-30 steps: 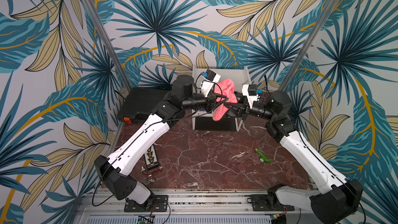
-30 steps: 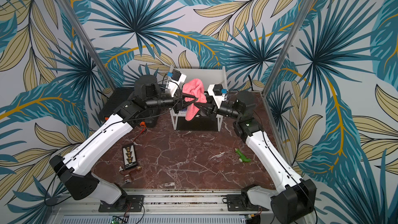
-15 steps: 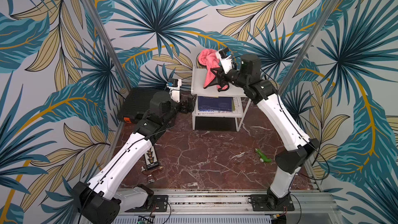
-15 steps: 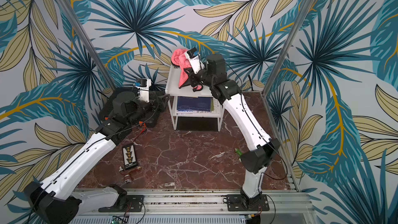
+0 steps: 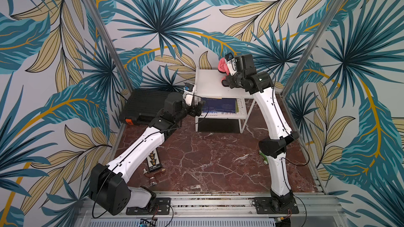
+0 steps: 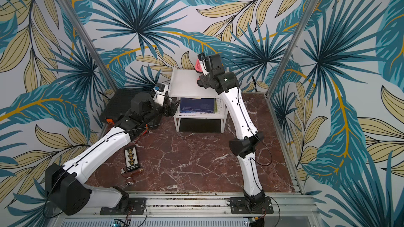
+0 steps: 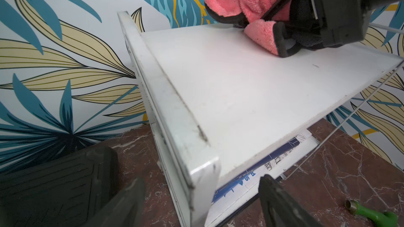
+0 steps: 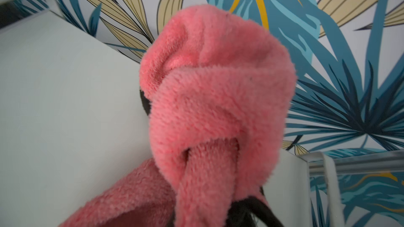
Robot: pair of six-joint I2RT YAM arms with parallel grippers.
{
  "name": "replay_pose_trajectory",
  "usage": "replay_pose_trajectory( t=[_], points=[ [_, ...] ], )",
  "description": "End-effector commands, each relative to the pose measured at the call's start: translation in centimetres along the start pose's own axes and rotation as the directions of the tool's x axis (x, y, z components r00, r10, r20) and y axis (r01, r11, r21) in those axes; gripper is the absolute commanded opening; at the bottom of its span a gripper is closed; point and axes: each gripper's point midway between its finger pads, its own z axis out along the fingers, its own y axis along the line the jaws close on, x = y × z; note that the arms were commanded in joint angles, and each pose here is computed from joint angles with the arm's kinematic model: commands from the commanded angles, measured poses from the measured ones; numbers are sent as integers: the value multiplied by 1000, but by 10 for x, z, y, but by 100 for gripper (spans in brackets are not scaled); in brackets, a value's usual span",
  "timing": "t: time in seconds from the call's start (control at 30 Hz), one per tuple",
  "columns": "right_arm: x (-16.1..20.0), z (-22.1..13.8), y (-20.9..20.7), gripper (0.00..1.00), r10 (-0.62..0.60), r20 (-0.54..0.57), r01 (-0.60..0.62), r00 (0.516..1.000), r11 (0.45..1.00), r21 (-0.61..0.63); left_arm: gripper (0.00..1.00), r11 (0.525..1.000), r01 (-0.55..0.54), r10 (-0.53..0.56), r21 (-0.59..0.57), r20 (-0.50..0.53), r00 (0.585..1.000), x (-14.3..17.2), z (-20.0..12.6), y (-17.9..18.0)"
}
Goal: Wipe the bookshelf clean with a cloth
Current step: Wipe the dust from the shelf.
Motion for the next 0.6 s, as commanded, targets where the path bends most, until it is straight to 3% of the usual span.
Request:
replay_pose_trajectory(
  t=[0.0,0.17,0.23,0.33,0.4,0.47,0.57],
  points=[
    [38,16,43,0,-50,-141,30,989,990,-139,83,998,-58,57,31,8,998,9,8,-4],
    [8,33,129,0,7,-10,-10,1000,924,-383,76,997,-54,56,53,-38,998,22,22,-6],
    [0,22,134,0,29,6,-24,1000,909,-417,75,997,-55,57,62,-44,997,24,24,-7],
    [7,-3,102,0,-44,-16,36,999,944,-329,73,994,-71,75,88,-42,996,29,24,-11],
    [19,-19,59,0,-82,-71,66,994,977,-204,72,993,-83,86,79,-38,996,31,22,-10],
    [35,-36,-2,0,-54,-141,48,988,998,-49,71,994,-89,91,69,-33,995,31,20,-8],
    [54,-46,-39,0,-56,-218,68,974,997,48,70,994,-86,88,66,-30,996,33,17,-8]
  ],
)
